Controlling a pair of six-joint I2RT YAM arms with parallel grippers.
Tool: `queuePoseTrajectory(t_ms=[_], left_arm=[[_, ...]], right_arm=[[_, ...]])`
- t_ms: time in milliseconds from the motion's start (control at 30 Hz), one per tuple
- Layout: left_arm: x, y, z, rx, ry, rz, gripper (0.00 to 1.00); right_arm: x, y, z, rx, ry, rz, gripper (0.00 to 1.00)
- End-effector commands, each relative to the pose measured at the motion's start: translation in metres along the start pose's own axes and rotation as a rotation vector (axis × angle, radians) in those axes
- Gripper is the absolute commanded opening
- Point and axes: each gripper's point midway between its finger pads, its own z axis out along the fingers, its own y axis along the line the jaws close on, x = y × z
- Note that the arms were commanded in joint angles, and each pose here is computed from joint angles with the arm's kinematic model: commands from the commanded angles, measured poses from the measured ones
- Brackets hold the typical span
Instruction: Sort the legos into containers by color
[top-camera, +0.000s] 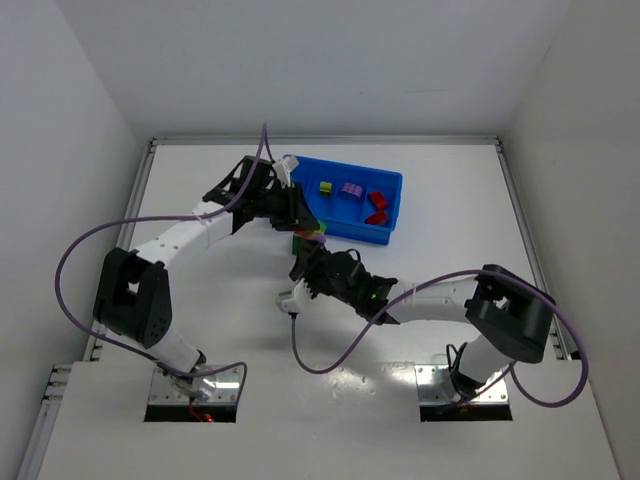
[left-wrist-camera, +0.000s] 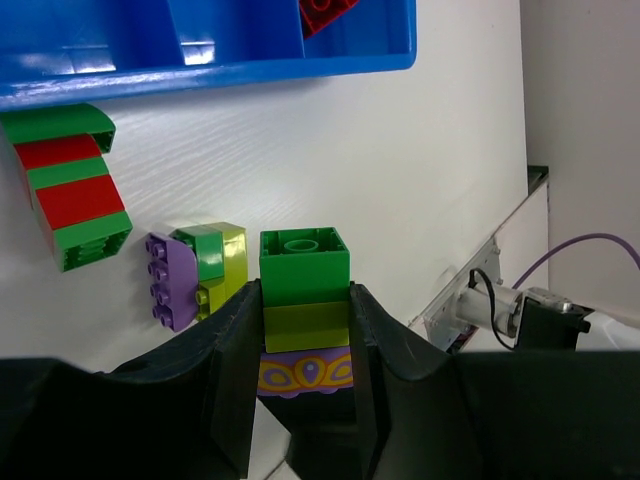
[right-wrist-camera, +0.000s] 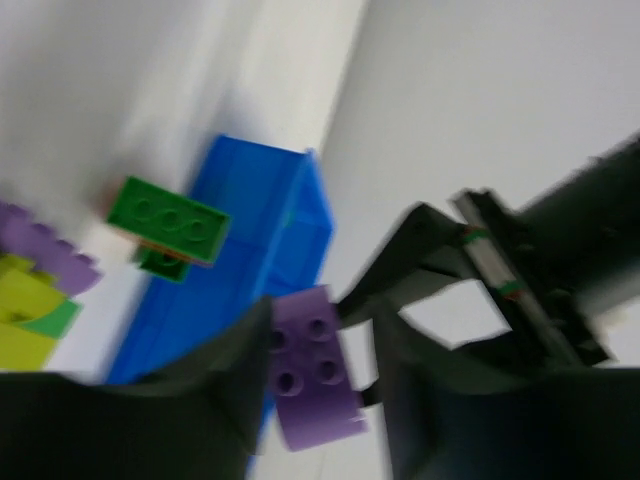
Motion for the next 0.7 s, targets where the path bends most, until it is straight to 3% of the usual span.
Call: queuePoseTrajectory(t_ms=[0, 33, 67, 233, 667], left_arm=[[-0.004, -0.024, -0.011, 0.06, -0.034, 0.028, 0.0], [-0.001, -0.022, -0.01, 0.055, -0.028, 0.023, 0.0], [-0.001, -0.022, -0.01, 0.055, -0.028, 0.023, 0.0], [-0.003, -0.023, -0.01, 0.06, -0.034, 0.019, 0.0], [0.001, -0.034, -0.017, 0.09, -0.032, 0.027, 0.0]], right_arm=[[-0.002, -0.041, -0.011, 0.192, 0.015, -0.019, 0.5], [-0.004, -0.045, -0.016, 0.216, 0.001, -0.026, 0.66], [-0.008, -0.04, -0.02, 0.214, -0.01, -0.029, 0.7], [-0.015, -0.031, -0.03, 0.179, -0.008, -0.05, 0.71], [0.02, -0.017, -0.006, 0.142, 0.105, -0.062, 0.68]])
